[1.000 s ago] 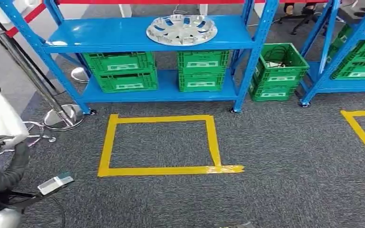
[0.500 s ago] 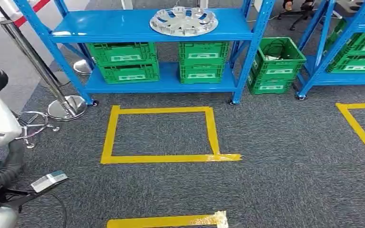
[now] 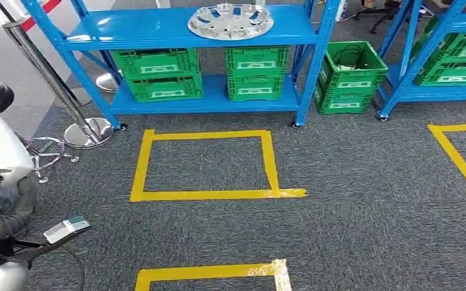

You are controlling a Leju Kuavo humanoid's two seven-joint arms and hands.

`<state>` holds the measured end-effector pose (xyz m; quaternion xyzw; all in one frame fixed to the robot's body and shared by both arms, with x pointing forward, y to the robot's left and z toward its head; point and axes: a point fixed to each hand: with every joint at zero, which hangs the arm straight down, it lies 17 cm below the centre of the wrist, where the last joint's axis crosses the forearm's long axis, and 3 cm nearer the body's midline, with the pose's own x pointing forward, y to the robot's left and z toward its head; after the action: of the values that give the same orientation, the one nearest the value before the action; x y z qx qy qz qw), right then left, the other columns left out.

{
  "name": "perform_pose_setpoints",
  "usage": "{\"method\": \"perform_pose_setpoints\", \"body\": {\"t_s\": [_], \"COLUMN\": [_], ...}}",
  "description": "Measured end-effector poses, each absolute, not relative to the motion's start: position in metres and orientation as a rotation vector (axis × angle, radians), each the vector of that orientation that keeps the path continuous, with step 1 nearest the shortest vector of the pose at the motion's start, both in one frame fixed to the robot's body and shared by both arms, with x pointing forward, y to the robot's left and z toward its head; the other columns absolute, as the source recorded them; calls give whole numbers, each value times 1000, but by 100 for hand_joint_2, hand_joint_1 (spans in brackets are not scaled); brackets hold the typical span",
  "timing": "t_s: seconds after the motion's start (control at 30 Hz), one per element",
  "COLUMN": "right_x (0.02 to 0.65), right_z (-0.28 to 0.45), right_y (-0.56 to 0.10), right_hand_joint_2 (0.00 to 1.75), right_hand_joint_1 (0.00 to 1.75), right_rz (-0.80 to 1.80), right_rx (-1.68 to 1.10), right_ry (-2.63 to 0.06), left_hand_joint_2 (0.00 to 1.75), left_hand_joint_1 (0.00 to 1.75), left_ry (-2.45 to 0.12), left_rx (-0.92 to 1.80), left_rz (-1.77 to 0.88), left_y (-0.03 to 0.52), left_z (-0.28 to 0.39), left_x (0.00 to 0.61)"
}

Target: Take the parts from the cabinet and place them on the table.

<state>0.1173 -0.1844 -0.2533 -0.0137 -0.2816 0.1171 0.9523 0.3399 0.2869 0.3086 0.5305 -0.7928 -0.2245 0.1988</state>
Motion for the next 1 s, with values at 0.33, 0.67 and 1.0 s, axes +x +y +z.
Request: {"method": "perform_pose_setpoints", "body": {"t_s": [0.33,0.67,1.0], "right_x": [118,118,117], "right_z": [-253,-253,-253], "right_y": [-186,-186,-184], "right_hand_joint_2": [0,0,0], "right_hand_joint_1": [0,0,0], "right_rz": [208,207,234], "right_rx": [-29,-30,-31], "right_ry": [-577,-578,-570], "left_hand_joint_2": [175,175,175], "left_hand_joint_1": [175,175,175], "left_ry": [-2198,-2200,-2185], "left_rx": [1486,1487,1475], "left_rz": [-645,-646,-648], "left_y": [291,290,295], "left_z": [305,305,299], "left_x": [341,341,339]}}
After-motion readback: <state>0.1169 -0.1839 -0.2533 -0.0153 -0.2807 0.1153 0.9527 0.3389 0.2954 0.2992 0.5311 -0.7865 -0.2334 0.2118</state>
